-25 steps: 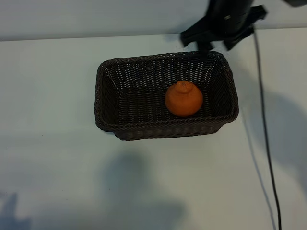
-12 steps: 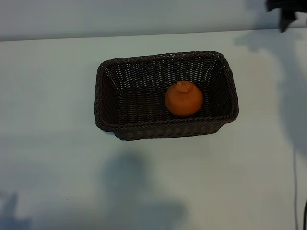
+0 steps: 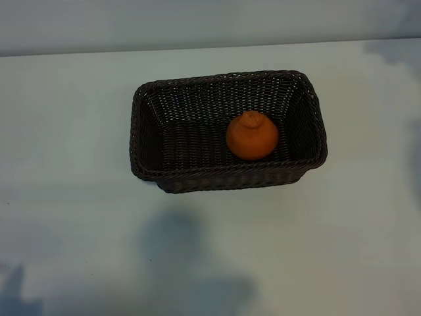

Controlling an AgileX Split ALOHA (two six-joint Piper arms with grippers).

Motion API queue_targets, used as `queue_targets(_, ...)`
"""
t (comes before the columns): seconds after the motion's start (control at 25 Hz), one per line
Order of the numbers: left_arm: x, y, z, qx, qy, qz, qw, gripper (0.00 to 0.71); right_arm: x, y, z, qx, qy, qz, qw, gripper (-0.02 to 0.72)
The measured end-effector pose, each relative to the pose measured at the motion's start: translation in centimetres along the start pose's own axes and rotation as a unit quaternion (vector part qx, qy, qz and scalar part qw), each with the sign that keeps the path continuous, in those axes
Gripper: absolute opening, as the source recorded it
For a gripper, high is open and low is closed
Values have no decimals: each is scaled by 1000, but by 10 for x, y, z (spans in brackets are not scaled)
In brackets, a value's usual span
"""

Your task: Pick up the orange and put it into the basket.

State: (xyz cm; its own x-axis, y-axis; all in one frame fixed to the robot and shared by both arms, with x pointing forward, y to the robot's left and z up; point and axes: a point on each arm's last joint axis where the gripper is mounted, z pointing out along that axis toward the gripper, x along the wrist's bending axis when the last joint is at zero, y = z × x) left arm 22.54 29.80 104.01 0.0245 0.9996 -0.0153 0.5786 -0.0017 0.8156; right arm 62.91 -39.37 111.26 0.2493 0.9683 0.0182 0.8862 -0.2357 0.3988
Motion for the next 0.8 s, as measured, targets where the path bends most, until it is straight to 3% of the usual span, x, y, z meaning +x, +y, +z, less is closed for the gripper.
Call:
queue_targets(0.4, 0, 0, 0, 0, 0, 0, 1000, 593, -1, -69, -137, -121, 7, 2, 993, 537)
queue_targets(0.68, 0, 0, 0, 0, 0, 0, 1000, 593, 4, -161, -223, -232, 29, -2, 972, 536)
queue_targets(0.8, 0, 0, 0, 0, 0, 0, 1000, 593, 4, -217, -251, -288, 31, -7, 957, 536)
